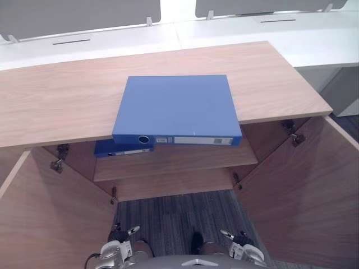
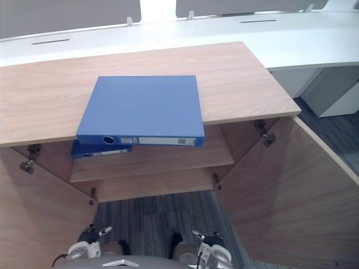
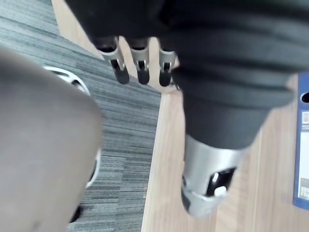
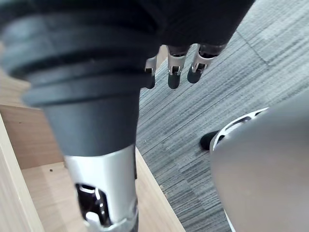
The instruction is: Walk over to the cabinet, pick up the folder, carry it to the office cabinet, place the folder inside the office cabinet, then close the office cabinet door
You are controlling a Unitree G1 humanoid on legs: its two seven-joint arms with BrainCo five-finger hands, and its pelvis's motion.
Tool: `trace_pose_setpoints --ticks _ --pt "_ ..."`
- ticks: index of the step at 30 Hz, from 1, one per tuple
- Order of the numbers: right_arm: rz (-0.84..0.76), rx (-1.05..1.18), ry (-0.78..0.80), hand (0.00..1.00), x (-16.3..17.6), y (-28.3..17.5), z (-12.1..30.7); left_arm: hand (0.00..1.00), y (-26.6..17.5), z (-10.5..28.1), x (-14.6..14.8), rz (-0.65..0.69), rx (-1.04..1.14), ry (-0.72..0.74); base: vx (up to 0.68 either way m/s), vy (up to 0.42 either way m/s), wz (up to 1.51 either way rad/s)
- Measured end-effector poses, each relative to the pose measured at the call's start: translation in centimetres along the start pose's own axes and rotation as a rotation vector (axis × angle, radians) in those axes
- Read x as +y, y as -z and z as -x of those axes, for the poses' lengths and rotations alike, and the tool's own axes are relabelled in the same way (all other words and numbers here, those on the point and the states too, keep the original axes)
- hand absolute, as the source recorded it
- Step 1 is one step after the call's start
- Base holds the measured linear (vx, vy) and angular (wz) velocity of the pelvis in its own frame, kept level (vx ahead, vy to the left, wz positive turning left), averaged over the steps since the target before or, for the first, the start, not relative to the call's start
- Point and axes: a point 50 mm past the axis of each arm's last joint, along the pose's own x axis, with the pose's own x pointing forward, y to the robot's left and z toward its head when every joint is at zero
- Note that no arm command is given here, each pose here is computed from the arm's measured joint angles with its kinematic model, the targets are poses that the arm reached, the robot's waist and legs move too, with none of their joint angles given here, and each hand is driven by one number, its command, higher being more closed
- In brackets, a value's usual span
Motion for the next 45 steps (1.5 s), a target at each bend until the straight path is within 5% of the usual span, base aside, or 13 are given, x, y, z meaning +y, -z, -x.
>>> trace_pose_setpoints --ticks 16,28,45 --pt "-0.012 0.038 0.039 0.0 -1.0 0.8 0.0 0.0 0.3 0.0 -0.2 -0.095 0.011 0.007 0.03 0.032 0.0" --pt "0.052 -0.012 0.034 0.0 -0.7 0.4 0.2 0.0 -7.0 3.7 -0.9 -0.106 -0.49 0.033 -0.05 0.0 0.04" --pt "0.098 -0.027 0.012 0.0 -0.9 1.3 0.9 0.0 -11.8 11.7 -1.1 0.12 -0.913 0.151 -0.02 -0.003 0.05"
